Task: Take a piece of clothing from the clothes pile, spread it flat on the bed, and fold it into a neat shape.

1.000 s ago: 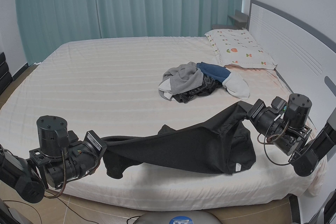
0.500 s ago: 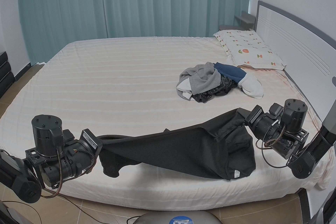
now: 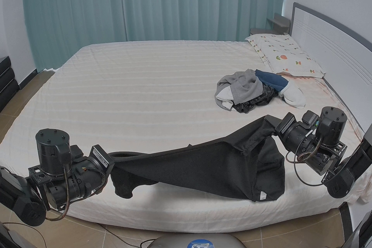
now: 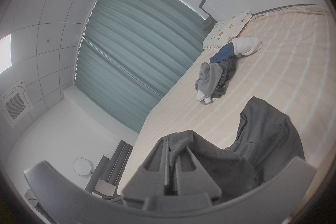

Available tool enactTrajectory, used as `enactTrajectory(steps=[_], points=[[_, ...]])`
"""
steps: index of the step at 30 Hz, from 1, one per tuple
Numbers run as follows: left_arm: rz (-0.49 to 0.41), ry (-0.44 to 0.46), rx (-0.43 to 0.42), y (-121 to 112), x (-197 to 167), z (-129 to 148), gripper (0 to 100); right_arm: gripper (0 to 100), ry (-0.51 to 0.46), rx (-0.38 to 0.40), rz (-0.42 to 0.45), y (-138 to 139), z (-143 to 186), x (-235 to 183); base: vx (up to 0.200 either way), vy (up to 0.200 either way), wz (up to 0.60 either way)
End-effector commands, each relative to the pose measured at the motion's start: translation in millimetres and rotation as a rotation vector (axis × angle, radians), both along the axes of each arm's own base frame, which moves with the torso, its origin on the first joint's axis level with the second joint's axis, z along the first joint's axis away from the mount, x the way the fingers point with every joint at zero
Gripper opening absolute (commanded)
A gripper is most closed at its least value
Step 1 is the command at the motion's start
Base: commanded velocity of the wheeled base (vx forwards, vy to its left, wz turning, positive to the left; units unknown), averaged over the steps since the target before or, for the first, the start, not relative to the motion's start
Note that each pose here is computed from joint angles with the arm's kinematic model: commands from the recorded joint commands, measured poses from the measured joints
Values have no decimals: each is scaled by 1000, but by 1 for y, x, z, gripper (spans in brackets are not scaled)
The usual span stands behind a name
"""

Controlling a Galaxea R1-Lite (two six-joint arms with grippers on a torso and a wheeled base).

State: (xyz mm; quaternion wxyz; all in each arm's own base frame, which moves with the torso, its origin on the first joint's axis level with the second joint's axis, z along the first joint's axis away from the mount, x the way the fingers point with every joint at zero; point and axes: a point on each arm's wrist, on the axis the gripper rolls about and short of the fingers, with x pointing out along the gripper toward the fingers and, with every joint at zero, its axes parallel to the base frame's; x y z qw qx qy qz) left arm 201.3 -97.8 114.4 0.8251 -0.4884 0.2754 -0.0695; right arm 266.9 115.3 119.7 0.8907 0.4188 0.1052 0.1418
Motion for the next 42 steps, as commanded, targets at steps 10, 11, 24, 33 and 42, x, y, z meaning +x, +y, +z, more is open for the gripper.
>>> enactTrajectory(steps=[10, 11, 24, 33, 42], points=[[-21, 8, 2, -3, -3, -2, 0, 0, -14, 5, 6, 0, 5, -3, 0, 200, 0], [-20, 8, 3, -3, -3, -2, 0, 0, -14, 5, 6, 0, 5, -3, 0, 200, 0], [-17, 23, 13, -4, 0, -6, 0, 0, -6, 1, 21, 3, 3, -6, 0, 138, 0], [-22, 25, 10, -5, 0, -6, 0, 0, -3, 0, 21, 2, 3, -8, 0, 0, 0], [-40, 13, 6, -8, -4, -3, 0, 0, -34, 6, 51, 1, 1, -23, -156, 0, 0]])
